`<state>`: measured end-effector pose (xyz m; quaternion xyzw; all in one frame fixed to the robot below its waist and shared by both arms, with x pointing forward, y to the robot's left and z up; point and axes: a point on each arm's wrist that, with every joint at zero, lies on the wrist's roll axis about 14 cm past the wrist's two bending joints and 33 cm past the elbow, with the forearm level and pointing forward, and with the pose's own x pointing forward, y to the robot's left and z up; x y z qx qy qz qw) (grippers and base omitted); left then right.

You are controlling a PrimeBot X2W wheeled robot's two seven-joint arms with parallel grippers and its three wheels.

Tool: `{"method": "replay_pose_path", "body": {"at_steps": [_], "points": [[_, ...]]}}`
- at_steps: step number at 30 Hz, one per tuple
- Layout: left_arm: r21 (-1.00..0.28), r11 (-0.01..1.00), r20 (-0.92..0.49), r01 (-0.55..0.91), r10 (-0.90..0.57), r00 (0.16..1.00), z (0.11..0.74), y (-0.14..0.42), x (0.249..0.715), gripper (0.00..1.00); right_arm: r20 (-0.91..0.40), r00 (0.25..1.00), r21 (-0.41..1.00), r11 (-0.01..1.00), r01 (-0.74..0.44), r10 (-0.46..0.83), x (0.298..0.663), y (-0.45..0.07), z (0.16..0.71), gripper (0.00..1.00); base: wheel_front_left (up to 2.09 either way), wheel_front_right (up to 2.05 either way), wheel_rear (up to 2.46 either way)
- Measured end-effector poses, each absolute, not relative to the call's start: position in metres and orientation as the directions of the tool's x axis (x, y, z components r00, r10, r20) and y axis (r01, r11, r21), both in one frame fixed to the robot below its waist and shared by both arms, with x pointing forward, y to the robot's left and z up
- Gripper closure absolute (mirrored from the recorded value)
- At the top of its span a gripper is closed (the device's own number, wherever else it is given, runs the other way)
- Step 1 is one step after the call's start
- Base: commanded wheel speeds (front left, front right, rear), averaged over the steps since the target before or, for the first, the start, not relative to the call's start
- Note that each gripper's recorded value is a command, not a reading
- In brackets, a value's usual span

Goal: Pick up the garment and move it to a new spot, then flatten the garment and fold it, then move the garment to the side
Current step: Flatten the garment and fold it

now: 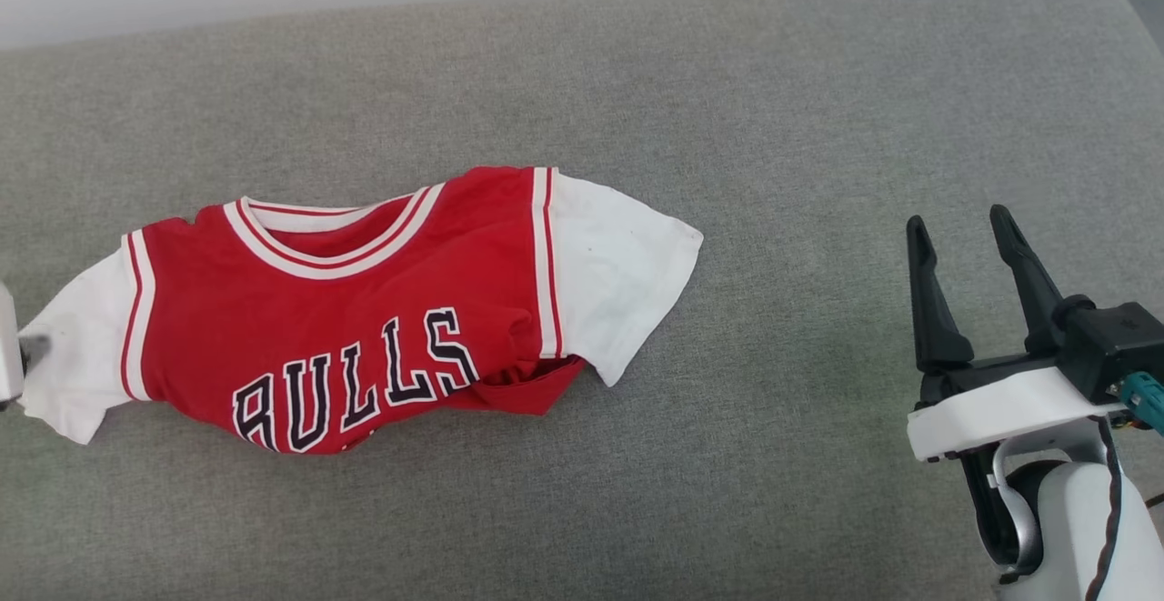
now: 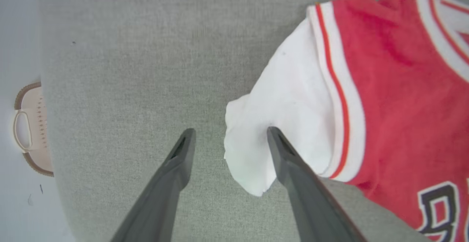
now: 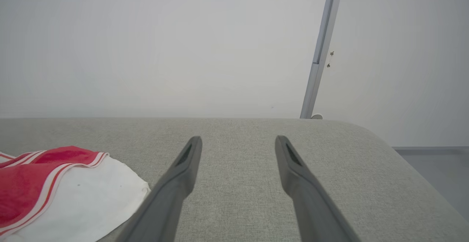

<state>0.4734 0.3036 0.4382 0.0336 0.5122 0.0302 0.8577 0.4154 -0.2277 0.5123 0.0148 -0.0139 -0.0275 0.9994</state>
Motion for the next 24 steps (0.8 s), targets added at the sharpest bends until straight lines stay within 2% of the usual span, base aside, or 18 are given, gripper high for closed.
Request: {"method": "replay_pose_path", "body": {"at_steps": [5, 14, 15, 16, 24], "points": [[0.128, 0.991, -0.910, -0.028, 0.129, 0.394, 0.414, 0.314, 0.463, 0.00, 0.001, 0.999, 0.023, 0.999, 0.046, -0.046, 0.418, -0.226, 0.506, 0.00, 0.00, 0.00, 0.00], [0.060, 0.998, -0.935, -0.020, 0.063, 0.350, 0.376, 0.297, 0.466, 0.00, -0.090, 0.995, 0.034, 0.999, -0.036, 0.038, 0.436, -0.205, 0.487, 0.00, 0.00, 0.00, 0.00], [0.048, 0.999, -0.941, -0.019, 0.052, 0.335, 0.371, 0.295, 0.466, 0.06, -0.130, 0.988, 0.045, 0.996, -0.074, 0.080, 0.441, -0.193, 0.479, 0.00, 0.00, 0.00, 0.00], [0.037, 0.999, -0.943, -0.020, 0.042, 0.329, 0.369, 0.293, 0.466, 1.00, -0.156, 0.982, 0.060, 0.994, -0.096, 0.105, 0.444, -0.186, 0.474, 0.00, 0.00, 0.00, 0.00], [-0.005, 1.000, -0.943, -0.012, -0.001, 0.332, 0.364, 0.286, 0.471, 1.00, -0.347, 0.895, 0.109, 0.960, -0.258, 0.280, 0.466, -0.139, 0.443, 0.00, 0.00, 0.00, 0.00]]}}
